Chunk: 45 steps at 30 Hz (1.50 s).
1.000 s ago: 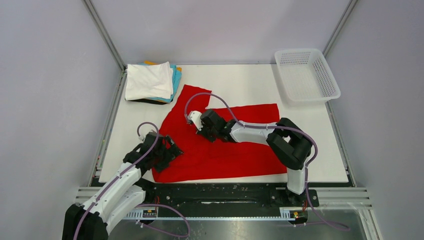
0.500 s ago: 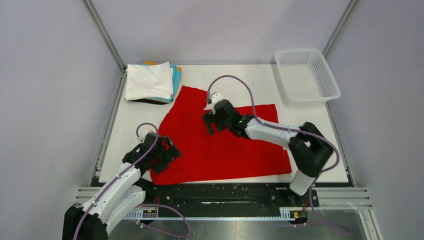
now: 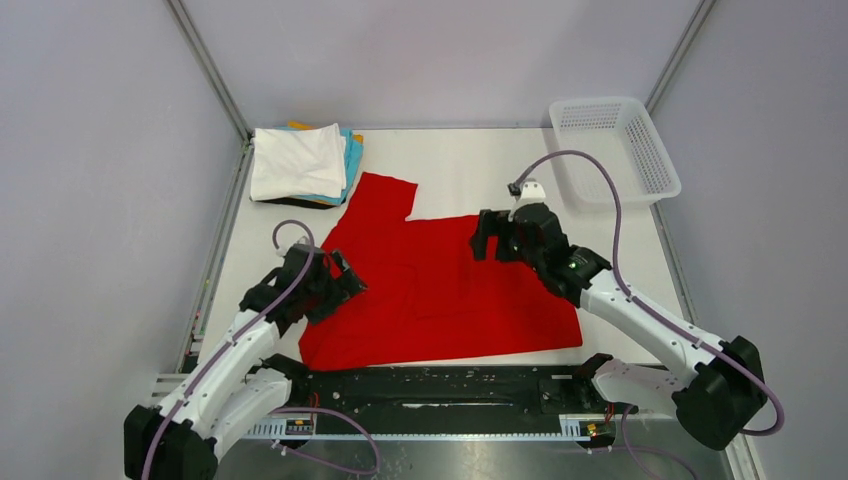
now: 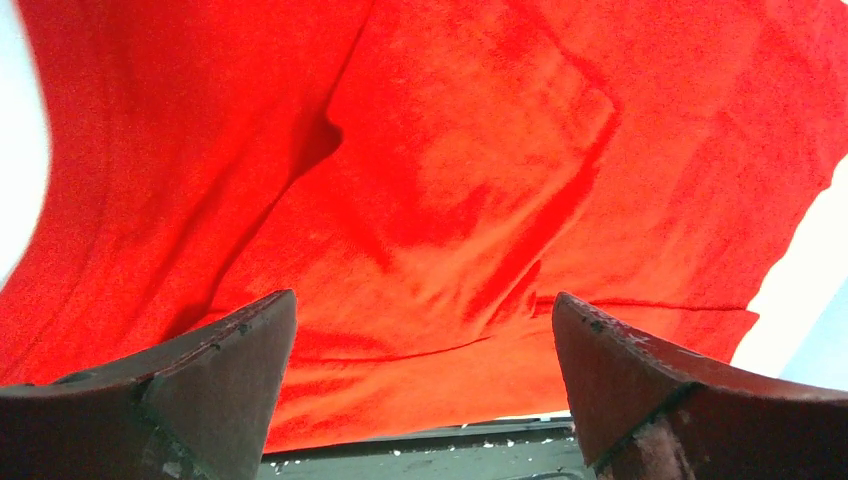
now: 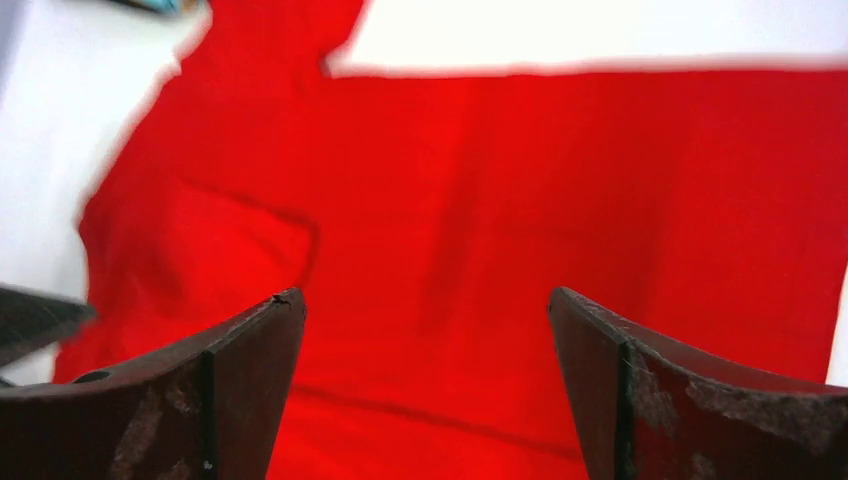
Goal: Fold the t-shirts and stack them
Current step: Fold the flattened tshirt in 1/3 of the way
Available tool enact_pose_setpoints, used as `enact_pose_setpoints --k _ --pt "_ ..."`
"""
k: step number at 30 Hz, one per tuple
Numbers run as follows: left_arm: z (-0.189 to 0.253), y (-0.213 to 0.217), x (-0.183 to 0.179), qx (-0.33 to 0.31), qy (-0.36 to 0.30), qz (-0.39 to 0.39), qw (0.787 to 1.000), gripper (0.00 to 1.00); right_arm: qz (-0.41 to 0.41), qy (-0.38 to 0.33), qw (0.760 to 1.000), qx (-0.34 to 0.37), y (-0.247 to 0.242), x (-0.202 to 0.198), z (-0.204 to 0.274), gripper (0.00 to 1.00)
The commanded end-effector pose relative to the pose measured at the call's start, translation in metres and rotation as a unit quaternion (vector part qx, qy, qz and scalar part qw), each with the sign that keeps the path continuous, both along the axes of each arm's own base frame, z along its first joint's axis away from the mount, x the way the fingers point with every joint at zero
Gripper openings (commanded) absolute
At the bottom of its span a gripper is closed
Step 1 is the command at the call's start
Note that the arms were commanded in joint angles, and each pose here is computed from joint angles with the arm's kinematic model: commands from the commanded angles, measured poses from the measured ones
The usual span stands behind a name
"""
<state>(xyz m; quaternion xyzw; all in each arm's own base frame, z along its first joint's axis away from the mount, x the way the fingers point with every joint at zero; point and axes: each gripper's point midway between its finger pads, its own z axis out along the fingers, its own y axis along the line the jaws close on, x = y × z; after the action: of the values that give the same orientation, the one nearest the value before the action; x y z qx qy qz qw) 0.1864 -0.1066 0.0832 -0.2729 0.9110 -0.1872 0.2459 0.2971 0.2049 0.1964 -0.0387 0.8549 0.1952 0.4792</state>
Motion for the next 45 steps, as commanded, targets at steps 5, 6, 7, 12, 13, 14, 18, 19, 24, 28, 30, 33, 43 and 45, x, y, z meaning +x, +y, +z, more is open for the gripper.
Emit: enact_pose_setpoints --k 5,6,7,12,13,14,18,19,24,28,30,33,43,45 --pt "0.026 -0.057 0.046 -0.058 -0.061 -0.088 0.993 0.99 -0.024 0.19 0.981 -0.023 -0.021 -0.062 -0.106 0.99" --pt "0.022 -0.065 0.048 -0.061 -0.058 -0.096 0.992 0.99 -0.027 0.202 0.979 -0.021 -0.02 -0.065 -0.115 0.99" --pt "0.021 -0.074 0.052 -0.065 -0.061 -0.105 0.99 0.99 -0.026 0.213 0.977 -0.02 -0.018 -0.066 -0.124 0.99" --pt "-0.004 -0.1 0.05 -0.061 -0.029 -0.133 0.989 0.99 -0.061 0.246 0.967 -0.017 -0.026 -0.077 -0.16 1.0" --pt "-0.009 -0.102 0.048 -0.058 -0.023 -0.135 0.989 0.99 -0.071 0.252 0.965 -0.02 -0.031 -0.08 -0.168 0.99" --pt "-0.013 -0.104 0.046 -0.057 -0.018 -0.137 0.989 0.99 -0.083 0.256 0.963 -0.025 -0.036 -0.084 -0.174 1.0" --pt "-0.029 -0.106 0.035 -0.054 0.003 -0.137 0.989 0.99 -0.113 0.275 0.954 -0.039 -0.058 -0.105 -0.195 1.0" --pt "-0.03 -0.107 0.032 -0.055 0.004 -0.138 0.989 0.99 -0.122 0.28 0.951 -0.038 -0.063 -0.11 -0.197 1.0" --pt "-0.037 -0.111 0.019 -0.055 0.01 -0.142 0.988 0.99 -0.157 0.295 0.94 -0.059 -0.092 -0.136 -0.206 1.0" --pt "-0.038 -0.116 0.01 -0.055 0.01 -0.148 0.987 0.99 -0.16 0.28 0.946 -0.043 -0.099 -0.143 -0.202 0.99" --pt "-0.037 -0.118 0.007 -0.057 0.009 -0.149 0.987 0.99 -0.174 0.265 0.948 -0.036 -0.102 -0.14 -0.195 1.0" --pt "-0.032 -0.118 0.008 -0.058 0.001 -0.145 0.988 0.99 -0.184 0.253 0.949 -0.041 -0.108 -0.139 -0.185 0.99" --pt "0.033 -0.1 0.081 0.033 -0.069 -0.114 0.991 0.99 -0.182 0.124 0.975 -0.002 -0.095 -0.084 -0.11 1.0" --pt "0.045 -0.093 0.108 0.041 -0.075 -0.105 0.991 0.99 -0.19 0.102 0.976 -0.01 -0.097 -0.075 -0.098 1.0"
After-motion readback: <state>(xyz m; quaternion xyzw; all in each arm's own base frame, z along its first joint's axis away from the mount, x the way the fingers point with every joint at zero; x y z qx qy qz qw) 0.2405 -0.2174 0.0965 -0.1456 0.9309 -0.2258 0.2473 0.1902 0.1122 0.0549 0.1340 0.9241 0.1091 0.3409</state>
